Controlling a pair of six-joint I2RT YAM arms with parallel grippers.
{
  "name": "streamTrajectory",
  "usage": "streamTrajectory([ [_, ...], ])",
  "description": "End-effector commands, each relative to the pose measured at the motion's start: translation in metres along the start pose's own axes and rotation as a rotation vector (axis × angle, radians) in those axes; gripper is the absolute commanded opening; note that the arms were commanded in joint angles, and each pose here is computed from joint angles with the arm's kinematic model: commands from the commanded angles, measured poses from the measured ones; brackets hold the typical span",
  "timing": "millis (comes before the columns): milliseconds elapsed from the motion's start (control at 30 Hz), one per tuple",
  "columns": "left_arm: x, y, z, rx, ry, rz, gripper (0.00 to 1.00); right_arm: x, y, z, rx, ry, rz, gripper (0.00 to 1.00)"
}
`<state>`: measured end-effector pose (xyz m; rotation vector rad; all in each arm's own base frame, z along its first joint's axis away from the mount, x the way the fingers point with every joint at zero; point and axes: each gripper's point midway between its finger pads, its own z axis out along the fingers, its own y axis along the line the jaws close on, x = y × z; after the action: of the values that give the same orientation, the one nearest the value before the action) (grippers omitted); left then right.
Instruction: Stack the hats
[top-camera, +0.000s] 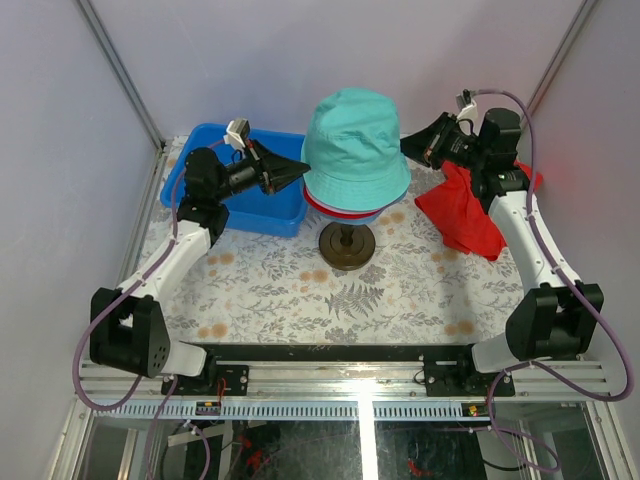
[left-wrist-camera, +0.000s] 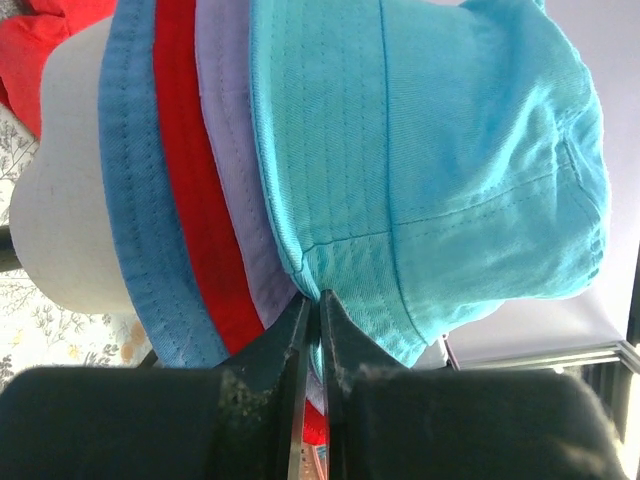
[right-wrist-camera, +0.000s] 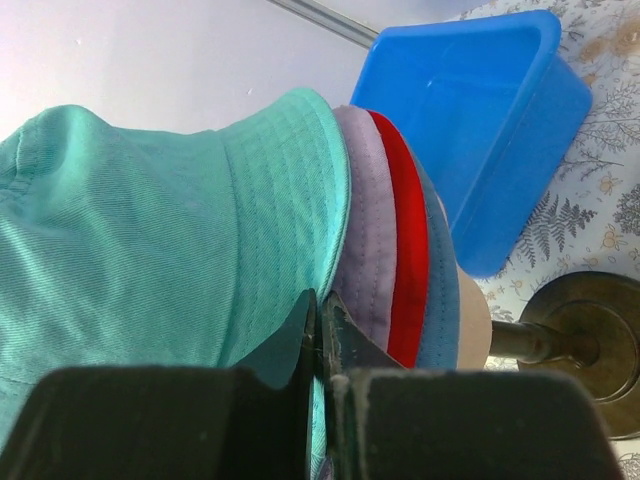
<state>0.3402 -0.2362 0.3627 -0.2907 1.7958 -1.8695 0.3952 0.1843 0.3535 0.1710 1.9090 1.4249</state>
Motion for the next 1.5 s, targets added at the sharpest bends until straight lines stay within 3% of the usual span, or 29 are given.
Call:
streamTrajectory([
  [0, 0.009, 0.011, 0.007, -0.051, 0.079, -0.021, 0.07, 0.020, -0.015, 0.007, 0.084, 0.073, 0.043, 0.02],
  [200, 0.010, -0.011, 0.008, -0.008, 0.083, 0.005, 0.23, 0.012, 0.007, 0.003, 0.046, 0.043, 0.032, 0.14],
  [433, 0.001, -0.014, 0.000, -0.005, 0.035, 0.028, 0.33, 0.002, 0.025, -0.002, 0.031, 0.001, 0.008, 0.36],
  [600, -0.026, -0.015, -0.015, -0.050, -0.047, 0.077, 0.37, -0.004, 0.023, -0.004, 0.062, -0.024, -0.019, 0.43],
  [867, -0.051, -0.014, -0.032, -0.075, -0.093, 0.130, 0.41, -0.009, 0.016, -0.002, 0.089, -0.049, -0.032, 0.44],
  [1100, -0.068, 0.056, -0.088, -0.374, -0.198, 0.206, 0.41, -0.026, -0.040, -0.039, 0.339, -0.147, -0.093, 0.48],
  [1300, -0.030, 0.137, -0.146, -0.709, -0.262, 0.174, 0.43, -0.019, -0.080, -0.071, 0.537, -0.187, -0.136, 0.58],
  [1333, -0.027, 0.147, -0.154, -0.756, -0.266, 0.178, 0.88, -0.016, -0.084, -0.073, 0.550, -0.187, -0.143, 0.59],
  [1367, -0.022, 0.159, -0.163, -0.807, -0.267, 0.166, 0.99, -0.013, -0.088, -0.075, 0.563, -0.182, -0.142, 0.59],
  [1400, -0.018, 0.170, -0.171, -0.855, -0.264, 0.159, 1.00, -0.009, -0.093, -0.078, 0.582, -0.174, -0.144, 0.60],
  [1467, -0.008, 0.195, -0.188, -0.953, -0.271, 0.124, 1.00, -0.002, -0.102, -0.084, 0.618, -0.166, -0.143, 0.71],
])
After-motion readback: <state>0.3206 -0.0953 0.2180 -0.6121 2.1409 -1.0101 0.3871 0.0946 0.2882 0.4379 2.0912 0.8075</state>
